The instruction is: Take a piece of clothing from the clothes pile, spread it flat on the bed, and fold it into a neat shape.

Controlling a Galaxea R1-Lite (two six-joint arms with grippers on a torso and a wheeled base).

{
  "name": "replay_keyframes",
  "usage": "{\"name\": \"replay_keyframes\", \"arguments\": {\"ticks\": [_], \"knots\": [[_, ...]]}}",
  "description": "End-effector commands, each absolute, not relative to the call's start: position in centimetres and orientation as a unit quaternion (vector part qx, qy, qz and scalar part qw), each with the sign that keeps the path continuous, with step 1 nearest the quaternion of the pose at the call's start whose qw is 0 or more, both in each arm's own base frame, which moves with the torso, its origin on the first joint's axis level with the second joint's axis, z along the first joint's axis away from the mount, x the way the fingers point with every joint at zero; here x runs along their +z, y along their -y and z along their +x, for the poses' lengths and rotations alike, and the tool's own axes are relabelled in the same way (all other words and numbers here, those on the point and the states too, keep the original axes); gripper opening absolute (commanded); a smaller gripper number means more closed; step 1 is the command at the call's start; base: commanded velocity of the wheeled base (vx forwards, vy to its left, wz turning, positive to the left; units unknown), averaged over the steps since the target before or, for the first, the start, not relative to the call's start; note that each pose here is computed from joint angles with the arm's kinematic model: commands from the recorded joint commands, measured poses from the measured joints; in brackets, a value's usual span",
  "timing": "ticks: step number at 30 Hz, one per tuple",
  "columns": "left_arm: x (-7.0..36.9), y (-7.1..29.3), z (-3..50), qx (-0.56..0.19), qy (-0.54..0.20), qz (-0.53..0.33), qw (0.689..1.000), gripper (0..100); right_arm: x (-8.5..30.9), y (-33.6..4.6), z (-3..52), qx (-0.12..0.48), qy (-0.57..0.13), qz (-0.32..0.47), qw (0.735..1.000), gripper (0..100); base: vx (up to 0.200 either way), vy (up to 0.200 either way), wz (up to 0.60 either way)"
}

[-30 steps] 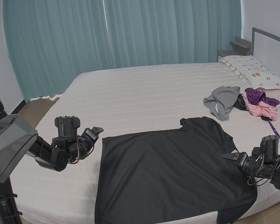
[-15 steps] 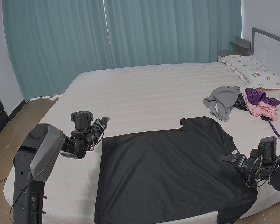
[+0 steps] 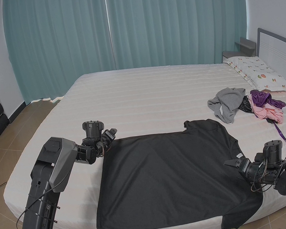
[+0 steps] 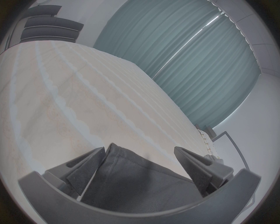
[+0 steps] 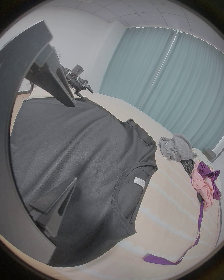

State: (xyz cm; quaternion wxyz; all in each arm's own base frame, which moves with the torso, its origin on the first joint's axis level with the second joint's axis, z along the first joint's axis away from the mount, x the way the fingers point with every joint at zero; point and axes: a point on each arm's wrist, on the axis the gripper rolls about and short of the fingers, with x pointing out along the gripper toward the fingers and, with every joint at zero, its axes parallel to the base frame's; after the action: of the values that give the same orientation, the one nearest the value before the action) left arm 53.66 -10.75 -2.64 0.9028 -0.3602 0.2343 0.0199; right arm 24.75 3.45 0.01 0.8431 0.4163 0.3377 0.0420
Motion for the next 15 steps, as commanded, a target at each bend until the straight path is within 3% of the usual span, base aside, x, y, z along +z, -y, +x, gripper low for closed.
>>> {"name": "replay_keyframes", "arguments": {"ticks": [1,2,3,11,15], "knots": [[-3.6,10.8,53.7,0.022,-0.240,-0.359,0.902,100,0.0,-3.5,24.8,0.043,-0.338,0.416,0.843,100,0.000,0.000,0.00],[-3.7,10.8,53.7,0.022,-0.241,-0.358,0.902,100,0.0,-3.5,24.8,0.043,-0.338,0.416,0.843,100,0.000,0.000,0.00],[-3.7,10.8,53.7,0.022,-0.241,-0.358,0.902,0,0.0,-3.5,24.8,0.043,-0.338,0.416,0.843,100,0.000,0.000,0.00],[-3.4,10.7,53.8,0.027,-0.231,-0.359,0.904,0,0.4,-3.5,24.9,0.046,-0.326,0.419,0.846,100,0.000,0.000,0.00],[-2.6,10.2,54.3,0.064,-0.195,-0.357,0.911,0,0.8,-3.4,25.4,0.045,-0.296,0.415,0.859,100,0.000,0.000,0.00]]}}
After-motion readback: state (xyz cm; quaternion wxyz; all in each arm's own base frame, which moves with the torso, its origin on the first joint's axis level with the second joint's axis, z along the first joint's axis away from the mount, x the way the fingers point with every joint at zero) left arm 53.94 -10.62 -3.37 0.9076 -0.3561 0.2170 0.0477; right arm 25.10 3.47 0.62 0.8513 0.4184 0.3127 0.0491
